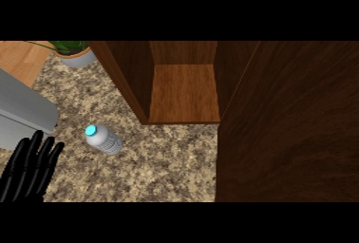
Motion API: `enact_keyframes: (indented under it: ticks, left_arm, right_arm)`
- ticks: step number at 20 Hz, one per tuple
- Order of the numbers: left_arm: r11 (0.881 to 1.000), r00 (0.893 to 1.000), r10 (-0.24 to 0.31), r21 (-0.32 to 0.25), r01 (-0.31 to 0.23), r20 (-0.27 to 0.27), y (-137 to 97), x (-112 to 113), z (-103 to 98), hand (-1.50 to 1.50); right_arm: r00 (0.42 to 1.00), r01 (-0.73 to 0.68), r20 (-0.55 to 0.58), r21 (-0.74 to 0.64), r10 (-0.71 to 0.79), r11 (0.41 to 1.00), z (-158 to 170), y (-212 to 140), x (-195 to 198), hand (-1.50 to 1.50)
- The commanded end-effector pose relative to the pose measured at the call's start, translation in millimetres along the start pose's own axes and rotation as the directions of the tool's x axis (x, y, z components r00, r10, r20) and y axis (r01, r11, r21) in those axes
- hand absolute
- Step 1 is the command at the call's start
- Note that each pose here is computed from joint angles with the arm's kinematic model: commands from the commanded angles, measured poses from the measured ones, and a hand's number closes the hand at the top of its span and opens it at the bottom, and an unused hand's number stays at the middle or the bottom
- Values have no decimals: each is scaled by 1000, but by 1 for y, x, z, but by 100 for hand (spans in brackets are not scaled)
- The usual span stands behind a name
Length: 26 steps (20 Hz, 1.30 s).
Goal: Pick up the bottled water, place it into the cabinet and close the cabinet
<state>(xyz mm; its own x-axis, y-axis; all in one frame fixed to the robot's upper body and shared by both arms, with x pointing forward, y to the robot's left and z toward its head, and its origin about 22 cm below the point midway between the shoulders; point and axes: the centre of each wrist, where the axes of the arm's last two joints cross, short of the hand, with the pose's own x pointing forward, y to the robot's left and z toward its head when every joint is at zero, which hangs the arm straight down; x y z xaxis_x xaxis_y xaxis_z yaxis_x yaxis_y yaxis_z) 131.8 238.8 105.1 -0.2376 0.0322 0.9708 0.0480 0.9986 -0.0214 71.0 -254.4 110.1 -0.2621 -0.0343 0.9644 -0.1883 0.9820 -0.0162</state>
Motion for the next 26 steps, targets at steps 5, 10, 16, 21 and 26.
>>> enact_keyframes:
  ticks: [5,10,16,21,26]
  left_arm:
    - [997,996,54,56,-50,-70,12,-37,-18,-150]
    - [997,995,2,76,5,-100,42,-78,-19,-150]
    - [998,988,-9,68,20,-153,52,-119,-25,-150]
    - [998,981,-17,50,27,-192,37,-157,-39,-150]
    - [997,982,-21,69,34,-185,50,-183,-35,-150]
  right_arm:
    - [998,6,58,20,-7,1000,16,11,47,-150]
    - [999,1,54,33,-2,999,27,8,42,-150]
    - [998,-3,60,58,0,998,37,3,47,-150]
    - [998,7,60,48,-10,999,37,6,52,-150]
    - [998,-22,57,30,20,999,42,6,50,-150]
